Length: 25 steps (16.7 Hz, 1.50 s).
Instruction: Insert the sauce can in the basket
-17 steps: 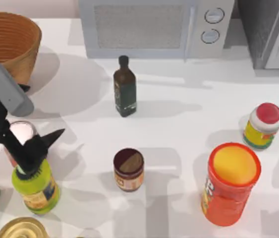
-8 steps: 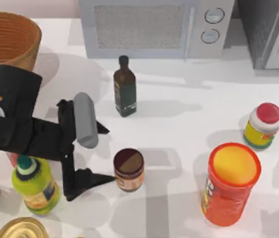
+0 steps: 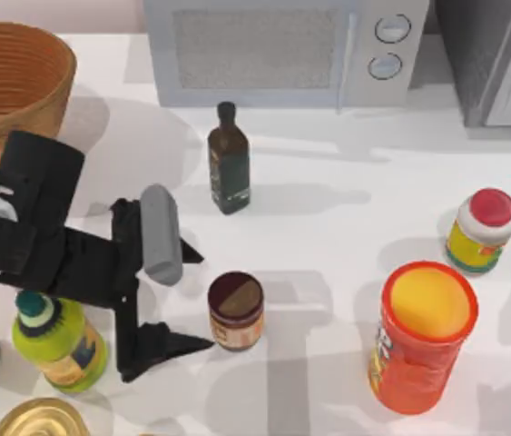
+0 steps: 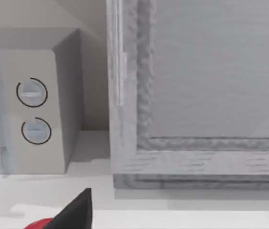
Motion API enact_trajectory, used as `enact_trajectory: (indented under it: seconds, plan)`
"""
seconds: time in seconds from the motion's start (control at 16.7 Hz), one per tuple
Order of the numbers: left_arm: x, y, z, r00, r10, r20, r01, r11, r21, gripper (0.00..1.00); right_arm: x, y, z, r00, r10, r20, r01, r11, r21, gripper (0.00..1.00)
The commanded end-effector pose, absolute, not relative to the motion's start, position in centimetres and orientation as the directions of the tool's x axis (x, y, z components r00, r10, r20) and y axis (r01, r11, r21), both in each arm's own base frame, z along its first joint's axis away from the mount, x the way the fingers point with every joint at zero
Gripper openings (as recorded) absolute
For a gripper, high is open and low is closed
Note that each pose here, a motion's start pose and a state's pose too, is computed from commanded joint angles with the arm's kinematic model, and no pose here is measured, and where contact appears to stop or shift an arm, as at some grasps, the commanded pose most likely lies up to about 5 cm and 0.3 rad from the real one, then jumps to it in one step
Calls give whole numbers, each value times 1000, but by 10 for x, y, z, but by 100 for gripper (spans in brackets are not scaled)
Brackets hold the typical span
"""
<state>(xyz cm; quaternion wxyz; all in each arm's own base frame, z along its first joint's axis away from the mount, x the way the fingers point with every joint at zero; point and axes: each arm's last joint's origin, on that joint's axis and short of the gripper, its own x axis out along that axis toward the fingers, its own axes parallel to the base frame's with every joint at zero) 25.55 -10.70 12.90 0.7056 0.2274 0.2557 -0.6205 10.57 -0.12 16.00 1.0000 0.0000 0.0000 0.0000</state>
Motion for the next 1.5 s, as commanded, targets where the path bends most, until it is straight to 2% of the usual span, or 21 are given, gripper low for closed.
enact_trajectory:
  seconds: [0.42, 0.84, 1.14, 1.5]
  plan:
    - [253, -122, 134, 97, -767, -634, 994, 112, 18, 100, 106, -1, 160, 1000, 0, 0, 0, 1000, 0, 100]
    - [263, -160, 87, 97, -762, -640, 993, 122, 5, 100, 106, -1, 160, 1000, 0, 0, 0, 1000, 0, 100]
    - [262, -161, 83, 93, -760, -644, 993, 122, 0, 100, 106, -1, 160, 1000, 0, 0, 0, 1000, 0, 100]
    - [262, -161, 83, 93, -760, -644, 993, 122, 0, 55, 106, -1, 160, 1000, 0, 0, 0, 1000, 0, 100]
